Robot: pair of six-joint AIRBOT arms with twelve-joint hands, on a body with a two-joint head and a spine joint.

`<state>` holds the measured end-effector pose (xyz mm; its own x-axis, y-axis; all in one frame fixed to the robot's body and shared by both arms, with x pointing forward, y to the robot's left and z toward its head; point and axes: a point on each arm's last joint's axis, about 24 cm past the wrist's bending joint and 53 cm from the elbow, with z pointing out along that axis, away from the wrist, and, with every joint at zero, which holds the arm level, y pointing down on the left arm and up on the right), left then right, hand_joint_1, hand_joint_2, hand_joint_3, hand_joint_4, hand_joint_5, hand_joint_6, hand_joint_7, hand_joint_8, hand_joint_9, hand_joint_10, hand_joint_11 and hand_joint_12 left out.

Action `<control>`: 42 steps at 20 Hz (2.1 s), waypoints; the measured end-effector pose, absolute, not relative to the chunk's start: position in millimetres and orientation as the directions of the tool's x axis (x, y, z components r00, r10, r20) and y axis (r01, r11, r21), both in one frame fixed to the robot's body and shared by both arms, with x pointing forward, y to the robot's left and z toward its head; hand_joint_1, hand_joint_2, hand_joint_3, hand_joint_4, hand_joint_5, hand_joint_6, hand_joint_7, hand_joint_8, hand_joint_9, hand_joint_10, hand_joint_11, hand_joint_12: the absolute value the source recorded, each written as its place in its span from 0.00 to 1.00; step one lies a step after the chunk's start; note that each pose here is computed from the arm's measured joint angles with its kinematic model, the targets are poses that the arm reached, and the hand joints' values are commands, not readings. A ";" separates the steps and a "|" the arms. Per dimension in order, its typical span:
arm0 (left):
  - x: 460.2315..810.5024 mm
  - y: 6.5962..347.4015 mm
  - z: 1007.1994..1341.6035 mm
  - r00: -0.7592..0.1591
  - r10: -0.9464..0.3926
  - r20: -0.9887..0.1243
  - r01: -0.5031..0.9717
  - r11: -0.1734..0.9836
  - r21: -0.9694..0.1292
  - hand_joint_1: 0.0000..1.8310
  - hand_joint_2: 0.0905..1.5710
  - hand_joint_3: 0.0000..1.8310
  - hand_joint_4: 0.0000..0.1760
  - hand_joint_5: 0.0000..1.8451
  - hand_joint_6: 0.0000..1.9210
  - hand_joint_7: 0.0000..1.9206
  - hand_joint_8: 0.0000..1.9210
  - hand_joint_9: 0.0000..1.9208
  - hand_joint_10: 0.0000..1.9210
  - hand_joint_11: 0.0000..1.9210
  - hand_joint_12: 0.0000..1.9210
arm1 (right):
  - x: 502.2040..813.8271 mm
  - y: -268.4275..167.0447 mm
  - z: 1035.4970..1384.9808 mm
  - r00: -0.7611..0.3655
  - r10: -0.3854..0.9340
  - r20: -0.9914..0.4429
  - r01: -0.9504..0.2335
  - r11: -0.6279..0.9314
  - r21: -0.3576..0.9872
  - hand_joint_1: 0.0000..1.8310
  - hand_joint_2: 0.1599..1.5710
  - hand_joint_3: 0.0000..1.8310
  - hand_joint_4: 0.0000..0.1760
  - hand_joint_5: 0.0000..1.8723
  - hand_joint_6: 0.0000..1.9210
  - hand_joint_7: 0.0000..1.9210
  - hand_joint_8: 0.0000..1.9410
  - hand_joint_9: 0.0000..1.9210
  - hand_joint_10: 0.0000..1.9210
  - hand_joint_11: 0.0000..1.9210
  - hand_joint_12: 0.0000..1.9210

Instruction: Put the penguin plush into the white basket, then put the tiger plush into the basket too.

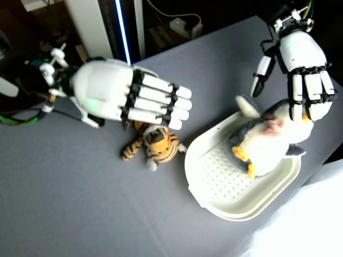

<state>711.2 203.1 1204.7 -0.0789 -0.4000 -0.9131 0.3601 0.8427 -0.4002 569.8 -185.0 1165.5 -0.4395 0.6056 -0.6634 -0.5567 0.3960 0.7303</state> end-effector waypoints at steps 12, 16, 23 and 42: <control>598.7 205.5 1217.4 -0.114 -0.664 -0.739 0.537 0.585 -0.608 0.47 0.46 0.00 0.92 0.00 0.00 0.00 0.00 0.00 0.00 0.00 0.00 | 551.6 -187.4 1080.9 -0.605 0.423 -0.675 -0.415 0.556 0.720 0.52 0.65 0.00 0.72 0.18 0.00 0.12 0.00 0.18 0.00 0.14 0.23; 596.7 209.7 1216.1 -0.111 -0.673 -0.731 0.526 0.584 -0.617 0.50 0.45 0.00 0.80 0.00 0.00 0.00 0.00 0.00 0.00 0.00 0.00 | 558.4 -198.1 1057.7 -0.624 0.392 -0.677 -0.365 0.619 0.695 0.59 0.64 0.00 0.77 0.22 0.00 0.16 0.00 0.27 0.01 0.23 0.41; 594.9 209.5 1218.2 -0.113 -0.682 -0.723 0.534 0.572 -0.623 0.48 0.46 0.00 0.83 0.00 0.00 0.00 0.00 0.00 0.00 0.00 0.00 | 574.0 -205.0 1056.1 -0.572 0.395 -0.719 -0.364 0.664 0.653 0.85 0.74 0.00 0.00 0.43 0.34 0.30 0.64 0.35 0.85 0.42 0.80; 592.4 211.7 1213.9 -0.122 -0.687 -0.717 0.524 0.569 -0.634 0.49 0.45 0.00 0.88 0.00 0.00 0.00 0.00 0.00 0.00 0.00 0.00 | 696.0 -141.0 1186.4 -0.275 0.595 -0.755 -0.581 0.524 0.624 0.68 0.70 0.00 0.00 0.37 0.33 0.32 0.40 0.24 0.41 0.09 0.77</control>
